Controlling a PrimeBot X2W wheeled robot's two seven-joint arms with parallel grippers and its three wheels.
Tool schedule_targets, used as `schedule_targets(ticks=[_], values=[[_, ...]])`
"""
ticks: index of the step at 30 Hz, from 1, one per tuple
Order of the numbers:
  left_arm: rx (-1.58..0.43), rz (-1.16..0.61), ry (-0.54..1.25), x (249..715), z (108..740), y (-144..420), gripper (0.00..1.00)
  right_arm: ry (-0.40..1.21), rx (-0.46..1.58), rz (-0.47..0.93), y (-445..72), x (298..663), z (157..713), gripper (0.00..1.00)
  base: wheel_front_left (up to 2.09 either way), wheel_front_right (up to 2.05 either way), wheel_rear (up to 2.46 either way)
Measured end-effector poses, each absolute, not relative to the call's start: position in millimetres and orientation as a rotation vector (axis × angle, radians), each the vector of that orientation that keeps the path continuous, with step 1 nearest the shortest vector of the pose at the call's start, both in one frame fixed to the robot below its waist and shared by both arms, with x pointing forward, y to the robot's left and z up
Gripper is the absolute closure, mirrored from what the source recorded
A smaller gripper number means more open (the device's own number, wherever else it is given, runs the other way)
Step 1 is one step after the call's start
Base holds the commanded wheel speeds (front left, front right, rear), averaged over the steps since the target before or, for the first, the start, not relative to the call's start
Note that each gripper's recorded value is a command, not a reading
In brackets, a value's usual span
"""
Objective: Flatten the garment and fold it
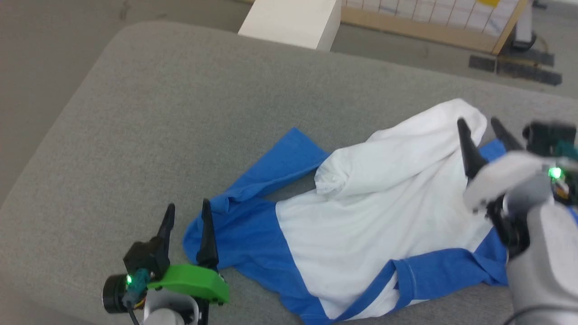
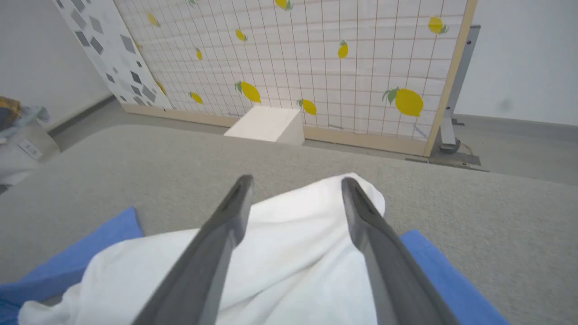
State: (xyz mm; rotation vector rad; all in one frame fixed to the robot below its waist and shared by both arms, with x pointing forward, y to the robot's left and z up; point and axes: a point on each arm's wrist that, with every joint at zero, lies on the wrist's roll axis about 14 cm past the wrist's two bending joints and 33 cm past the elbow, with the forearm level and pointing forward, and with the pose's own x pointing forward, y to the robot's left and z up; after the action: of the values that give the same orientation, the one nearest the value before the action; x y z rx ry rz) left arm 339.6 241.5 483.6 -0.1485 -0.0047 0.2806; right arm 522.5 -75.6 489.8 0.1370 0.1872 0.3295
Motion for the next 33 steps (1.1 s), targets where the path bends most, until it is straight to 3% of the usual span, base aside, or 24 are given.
schedule_targets(ticks=[12, 20, 27, 28, 29, 33], values=[[-0.133, 0.269, 0.167, 314, 446, 237, 0.0, 0.107, 0.209, 0.209, -128, 409, 492, 0.0, 0.0, 0.0, 0.0], [-0.083, 0.267, 0.353, 330, 421, 251, 0.0, 0.143, 0.236, 0.189, -137, 387, 484, 0.0, 0.0, 0.0, 0.0], [0.029, 0.042, 0.602, 351, 391, 242, 0.01, 0.148, 0.25, 0.166, -144, 384, 482, 0.0, 0.0, 0.0, 0.0], [0.047, 0.012, 0.634, 354, 389, 241, 0.57, 0.149, 0.256, 0.161, -146, 384, 482, 0.0, 0.0, 0.0, 0.0], [0.072, -0.008, 0.65, 358, 388, 243, 1.0, 0.149, 0.258, 0.155, -148, 384, 481, 0.0, 0.0, 0.0, 0.0], [0.144, -0.046, 0.654, 382, 398, 255, 1.0, 0.157, 0.268, 0.128, -156, 385, 477, 0.0, 0.0, 0.0, 0.0]])
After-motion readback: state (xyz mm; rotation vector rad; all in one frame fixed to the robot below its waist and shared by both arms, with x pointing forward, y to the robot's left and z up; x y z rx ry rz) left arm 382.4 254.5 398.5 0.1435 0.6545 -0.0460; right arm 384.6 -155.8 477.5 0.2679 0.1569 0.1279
